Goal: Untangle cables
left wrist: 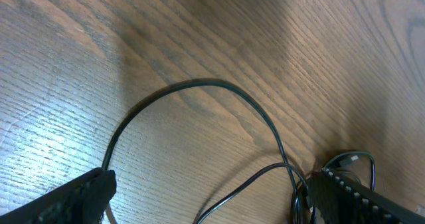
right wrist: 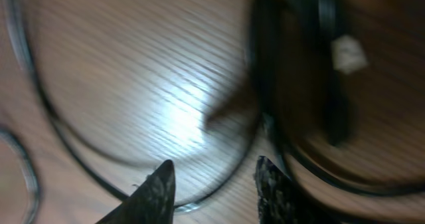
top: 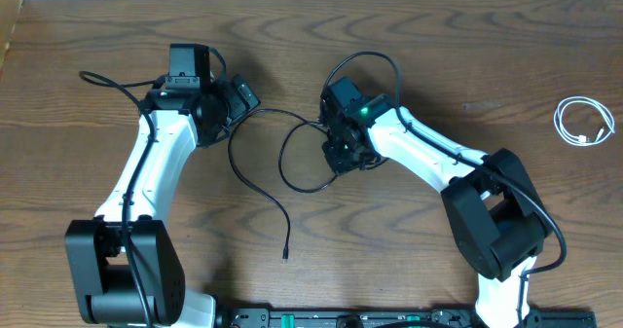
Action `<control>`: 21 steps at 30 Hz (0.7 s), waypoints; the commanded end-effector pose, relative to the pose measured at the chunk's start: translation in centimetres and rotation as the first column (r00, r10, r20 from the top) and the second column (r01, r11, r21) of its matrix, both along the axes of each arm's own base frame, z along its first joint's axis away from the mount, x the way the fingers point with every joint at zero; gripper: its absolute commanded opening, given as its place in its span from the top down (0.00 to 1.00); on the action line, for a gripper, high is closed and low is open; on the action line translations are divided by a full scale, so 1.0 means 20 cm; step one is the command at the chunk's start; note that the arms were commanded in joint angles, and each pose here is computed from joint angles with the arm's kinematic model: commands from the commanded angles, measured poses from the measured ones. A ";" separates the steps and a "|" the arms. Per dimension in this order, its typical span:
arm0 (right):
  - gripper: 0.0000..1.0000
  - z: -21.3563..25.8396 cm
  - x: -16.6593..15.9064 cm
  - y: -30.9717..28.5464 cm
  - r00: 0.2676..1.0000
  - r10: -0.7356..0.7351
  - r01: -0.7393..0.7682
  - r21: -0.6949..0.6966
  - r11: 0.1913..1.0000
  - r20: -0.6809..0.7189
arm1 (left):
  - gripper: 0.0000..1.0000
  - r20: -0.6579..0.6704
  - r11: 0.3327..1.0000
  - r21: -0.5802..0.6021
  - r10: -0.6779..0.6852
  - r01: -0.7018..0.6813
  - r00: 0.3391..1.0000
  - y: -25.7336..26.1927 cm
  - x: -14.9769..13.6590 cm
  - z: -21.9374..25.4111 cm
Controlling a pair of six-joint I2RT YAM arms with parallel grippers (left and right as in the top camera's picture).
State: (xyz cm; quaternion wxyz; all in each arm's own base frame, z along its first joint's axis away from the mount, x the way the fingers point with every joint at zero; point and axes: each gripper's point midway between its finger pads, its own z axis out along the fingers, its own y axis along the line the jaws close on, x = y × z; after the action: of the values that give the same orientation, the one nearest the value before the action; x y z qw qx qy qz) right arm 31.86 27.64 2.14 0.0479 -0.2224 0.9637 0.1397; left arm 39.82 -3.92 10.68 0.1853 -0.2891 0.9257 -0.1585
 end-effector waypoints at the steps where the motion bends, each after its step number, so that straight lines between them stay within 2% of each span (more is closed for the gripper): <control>1: 0.65 0.00 -0.08 0.10 0.995 0.037 -0.026 0.122 0.992 -0.087 | 0.02 -0.021 1.000 0.015 0.004 -0.004 1.000 0.02 -0.02 -0.04; 7: 0.66 0.00 -0.10 0.16 0.995 0.050 -0.038 0.140 0.989 -0.085 | 0.02 -0.021 1.000 0.015 0.004 -0.004 1.000 0.02 -0.02 -0.04; 10: 0.73 -0.01 -0.10 0.14 0.996 0.012 -0.002 0.115 0.993 -0.094 | 0.02 -0.021 1.000 0.015 0.004 -0.004 1.000 0.02 -0.02 -0.04; 14: 0.73 -0.06 -0.10 0.06 0.960 -0.239 0.241 0.002 0.970 -0.145 | 0.02 -0.021 1.000 0.015 0.004 -0.004 1.000 0.02 -0.02 -0.04; 17: 0.71 -0.11 -0.11 0.02 0.922 -0.359 0.356 -0.046 0.933 -0.146 | 0.02 -0.021 1.000 0.015 0.004 -0.004 1.000 0.02 -0.02 -0.04; 18: 0.76 -0.12 -0.11 0.01 0.914 -0.380 0.376 -0.054 0.925 -0.142 | 0.02 -0.021 1.000 0.015 0.004 -0.004 1.000 0.02 -0.02 -0.04; 20: 0.93 -0.13 -0.10 0.00 0.911 -0.389 0.384 -0.059 0.921 -0.141 | 0.02 -0.021 1.000 0.015 0.004 -0.004 1.000 0.02 -0.02 -0.04; 21: 0.99 -0.13 -0.10 0.00 0.911 -0.388 0.383 -0.057 0.922 -0.140 | 0.02 -0.021 1.000 0.015 0.004 -0.004 1.000 0.02 -0.02 -0.04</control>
State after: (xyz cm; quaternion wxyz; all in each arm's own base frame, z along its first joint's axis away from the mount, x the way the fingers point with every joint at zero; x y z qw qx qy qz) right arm 29.82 28.25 0.42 0.0017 -0.0666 0.9863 0.1509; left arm 39.81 -3.92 10.68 0.1852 -0.2891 0.9258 -0.1585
